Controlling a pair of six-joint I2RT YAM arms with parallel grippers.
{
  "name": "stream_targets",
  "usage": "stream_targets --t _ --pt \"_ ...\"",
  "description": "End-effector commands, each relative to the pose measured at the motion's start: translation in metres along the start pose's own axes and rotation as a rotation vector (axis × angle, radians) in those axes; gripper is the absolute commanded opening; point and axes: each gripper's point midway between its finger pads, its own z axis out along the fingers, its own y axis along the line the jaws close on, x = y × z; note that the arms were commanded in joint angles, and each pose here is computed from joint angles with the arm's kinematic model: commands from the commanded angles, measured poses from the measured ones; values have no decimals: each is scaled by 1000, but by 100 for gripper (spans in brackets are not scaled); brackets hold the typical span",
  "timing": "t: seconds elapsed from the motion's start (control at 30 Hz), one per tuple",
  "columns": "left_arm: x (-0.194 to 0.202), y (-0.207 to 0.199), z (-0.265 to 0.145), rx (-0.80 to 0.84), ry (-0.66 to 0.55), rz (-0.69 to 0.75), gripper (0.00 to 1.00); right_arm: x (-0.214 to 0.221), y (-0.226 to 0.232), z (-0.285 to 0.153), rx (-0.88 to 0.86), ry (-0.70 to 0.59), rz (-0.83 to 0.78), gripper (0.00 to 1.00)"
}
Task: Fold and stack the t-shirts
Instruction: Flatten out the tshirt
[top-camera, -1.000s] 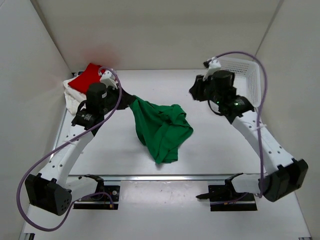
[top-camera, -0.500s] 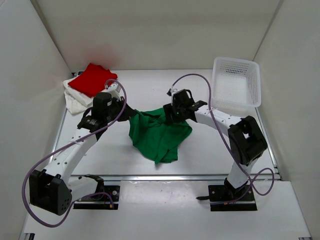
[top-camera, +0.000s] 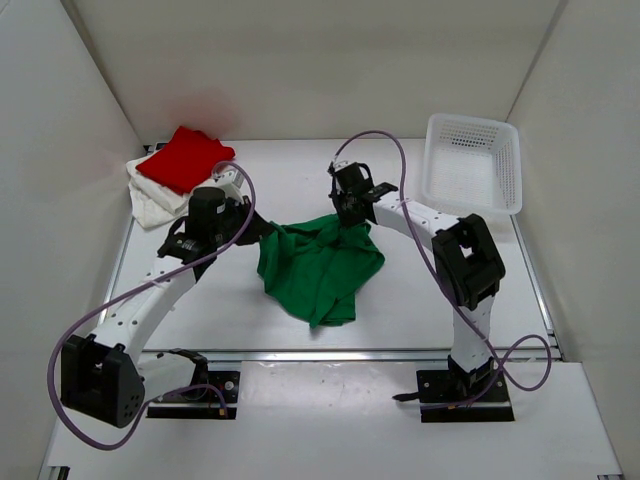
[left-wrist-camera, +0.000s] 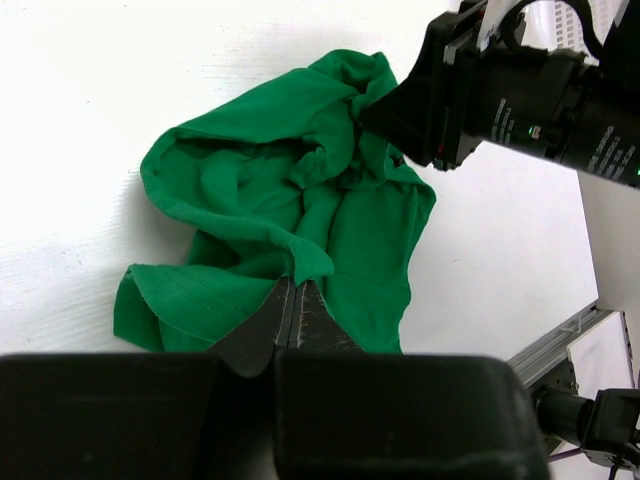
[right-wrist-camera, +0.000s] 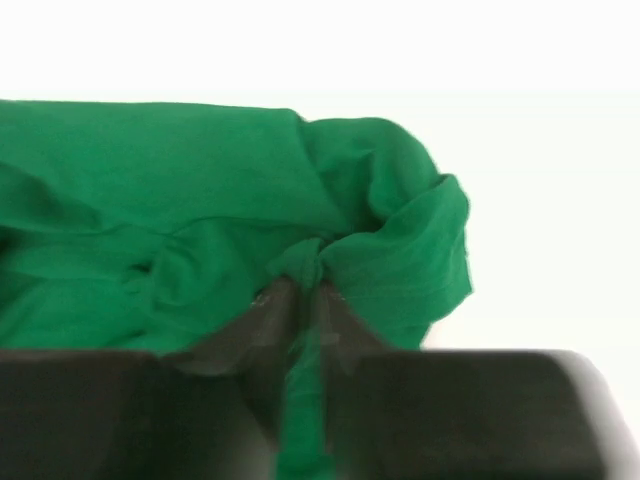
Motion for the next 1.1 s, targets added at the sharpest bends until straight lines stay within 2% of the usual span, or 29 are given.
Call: stream_targets --t 0.0,0.17,0.3,0.43,0.57,0.67,0.8,0.9,1.0,1.03,1.07 --pt "-20 -13 -3 38 -46 22 0 -18 -9 -14 28 -11 -11 2" --pt "-41 -23 -8 74 -87 4 0 -49 -13 -65 34 -117 -11 0" --pt "-88 -40 -26 99 -180 8 0 -93 -9 -156 14 -298 -12 0" --pt "-160 -50 -67 103 -356 4 0 -118 4 -256 -31 -470 -33 0" --pt "-229 -53 -116 89 -536 -4 0 -115 32 -325 -138 -561 -49 0" --pt "-267 -68 -148 108 -632 5 0 -113 51 -369 -261 -610 -35 0" --pt "-303 -83 -184 50 -714 47 0 -105 100 -431 -368 -698 -113 0" --pt "-324 -107 -232 -5 -840 135 0 -115 103 -484 -435 -807 -94 0" --pt "-324 -114 -245 -54 -879 161 0 -126 72 -489 -441 -859 -25 0" --pt "-322 -115 -246 -72 -887 159 0 -123 77 -478 -496 -833 -57 0" --pt "-321 -114 -244 -82 -881 182 0 -127 46 -456 -426 -813 -1 0"
